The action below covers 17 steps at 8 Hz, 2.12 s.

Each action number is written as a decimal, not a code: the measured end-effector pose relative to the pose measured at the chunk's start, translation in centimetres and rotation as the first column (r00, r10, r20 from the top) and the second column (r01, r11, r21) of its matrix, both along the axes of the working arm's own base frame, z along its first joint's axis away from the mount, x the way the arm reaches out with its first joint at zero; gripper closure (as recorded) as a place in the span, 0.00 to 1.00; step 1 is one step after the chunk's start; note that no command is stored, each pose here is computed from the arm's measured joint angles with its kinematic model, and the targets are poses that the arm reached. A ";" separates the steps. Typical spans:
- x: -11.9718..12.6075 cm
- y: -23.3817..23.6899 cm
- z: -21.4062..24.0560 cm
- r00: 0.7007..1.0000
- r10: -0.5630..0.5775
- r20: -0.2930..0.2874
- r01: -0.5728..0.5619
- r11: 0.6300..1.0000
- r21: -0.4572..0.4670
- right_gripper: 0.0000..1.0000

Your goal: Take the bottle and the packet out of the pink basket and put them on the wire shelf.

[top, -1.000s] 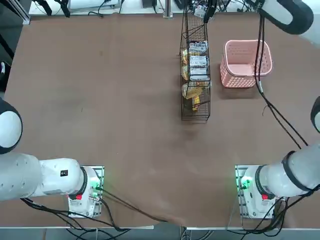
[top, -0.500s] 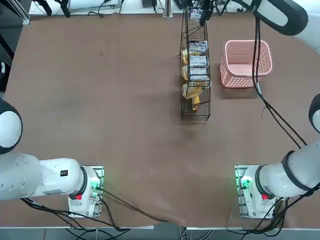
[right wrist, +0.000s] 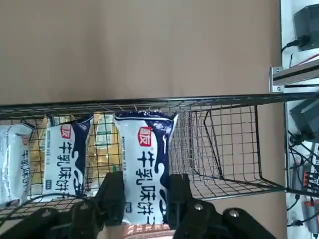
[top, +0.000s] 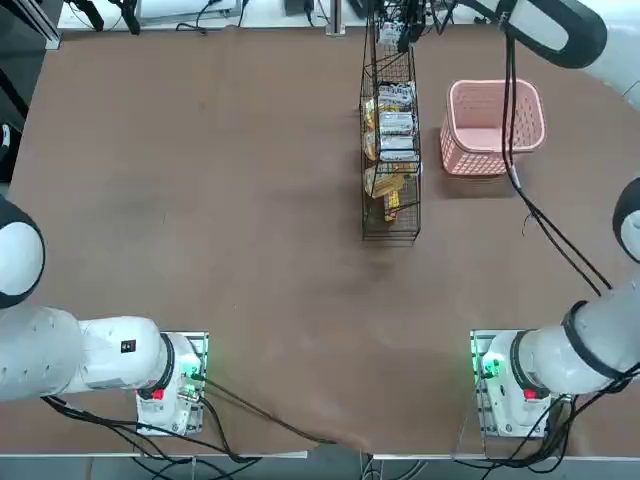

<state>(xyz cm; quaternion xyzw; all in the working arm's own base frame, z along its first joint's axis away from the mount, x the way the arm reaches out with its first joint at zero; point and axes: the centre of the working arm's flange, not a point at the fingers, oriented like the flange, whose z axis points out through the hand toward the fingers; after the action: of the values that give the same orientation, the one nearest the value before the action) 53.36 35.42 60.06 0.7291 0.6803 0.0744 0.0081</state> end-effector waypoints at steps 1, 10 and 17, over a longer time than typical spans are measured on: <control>0.2 0.0 -0.2 1.000 0.006 -0.003 -0.006 1.000 -0.002 0.56; 2.5 -0.7 -2.5 1.000 -0.002 0.004 0.002 1.000 0.018 0.56; 2.8 -0.3 -3.8 1.000 0.002 0.007 -0.003 1.000 0.026 0.56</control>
<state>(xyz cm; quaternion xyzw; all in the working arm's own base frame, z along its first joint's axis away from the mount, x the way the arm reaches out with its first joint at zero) 56.16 35.12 56.27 0.7281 0.6801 0.0857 0.0008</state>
